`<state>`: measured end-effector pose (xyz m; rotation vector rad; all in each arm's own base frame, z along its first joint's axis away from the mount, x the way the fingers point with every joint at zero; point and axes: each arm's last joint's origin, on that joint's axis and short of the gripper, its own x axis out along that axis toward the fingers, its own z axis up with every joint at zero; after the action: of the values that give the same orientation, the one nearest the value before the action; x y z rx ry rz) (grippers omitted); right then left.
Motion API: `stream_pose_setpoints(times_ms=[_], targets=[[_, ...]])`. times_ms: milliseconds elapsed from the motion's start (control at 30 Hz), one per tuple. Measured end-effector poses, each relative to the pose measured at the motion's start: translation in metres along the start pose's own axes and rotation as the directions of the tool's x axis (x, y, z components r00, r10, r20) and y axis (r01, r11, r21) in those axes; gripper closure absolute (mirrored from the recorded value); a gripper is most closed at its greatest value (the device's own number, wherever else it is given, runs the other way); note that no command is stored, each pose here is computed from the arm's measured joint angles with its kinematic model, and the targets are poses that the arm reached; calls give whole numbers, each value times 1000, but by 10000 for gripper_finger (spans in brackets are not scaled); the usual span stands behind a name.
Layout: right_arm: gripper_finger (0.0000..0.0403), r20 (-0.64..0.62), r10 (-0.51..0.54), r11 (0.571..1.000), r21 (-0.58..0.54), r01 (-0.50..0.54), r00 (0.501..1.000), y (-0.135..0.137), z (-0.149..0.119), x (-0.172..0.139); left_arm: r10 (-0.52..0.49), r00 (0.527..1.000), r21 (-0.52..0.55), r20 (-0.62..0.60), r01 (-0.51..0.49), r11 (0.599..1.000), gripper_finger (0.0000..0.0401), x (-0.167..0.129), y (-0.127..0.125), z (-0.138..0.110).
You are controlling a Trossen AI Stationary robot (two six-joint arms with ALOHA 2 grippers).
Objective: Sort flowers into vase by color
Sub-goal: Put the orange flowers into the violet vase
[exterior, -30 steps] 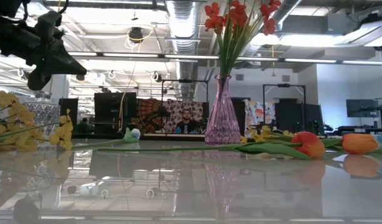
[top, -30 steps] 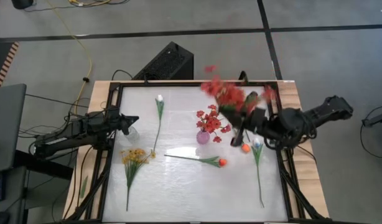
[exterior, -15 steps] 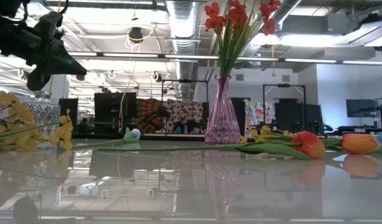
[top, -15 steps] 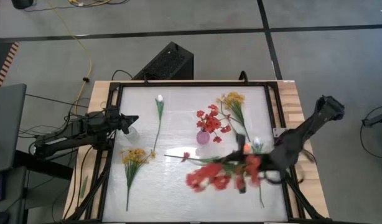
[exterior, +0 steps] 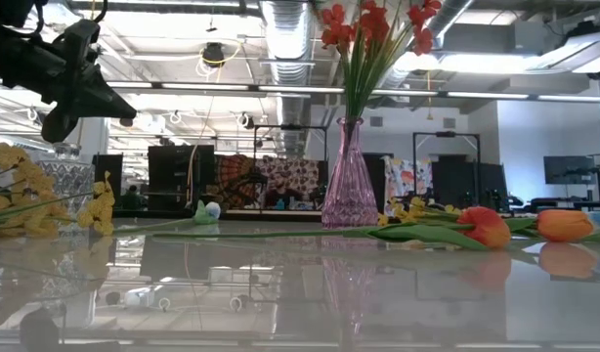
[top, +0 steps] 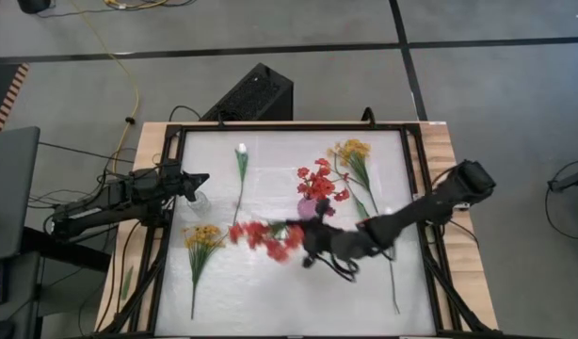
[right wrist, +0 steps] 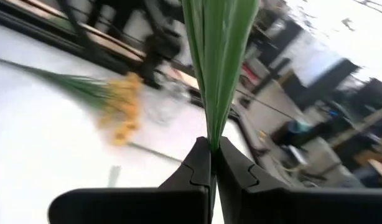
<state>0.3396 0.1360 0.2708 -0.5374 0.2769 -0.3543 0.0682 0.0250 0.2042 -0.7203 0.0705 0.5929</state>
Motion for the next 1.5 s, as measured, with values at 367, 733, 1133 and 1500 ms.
stream_pose_setpoints(times_ms=[367,733,1133,1500], targets=[[373,-24,-232,973,-3,232,972,-45,3,19,-10,1000,-24,-9,10,1000,401,0,0,0],[373,-80,-285,950,106,292,955,-57,-10,36,-6,1000,1,-6,6,1000,401,0,0,0],[371,-131,-362,888,252,385,923,-58,-14,38,8,1000,-11,-20,-8,1000,401,0,1,-2],[368,36,-440,738,584,339,897,-103,37,3,10,1000,-11,-21,-11,1000,401,0,1,-2]])
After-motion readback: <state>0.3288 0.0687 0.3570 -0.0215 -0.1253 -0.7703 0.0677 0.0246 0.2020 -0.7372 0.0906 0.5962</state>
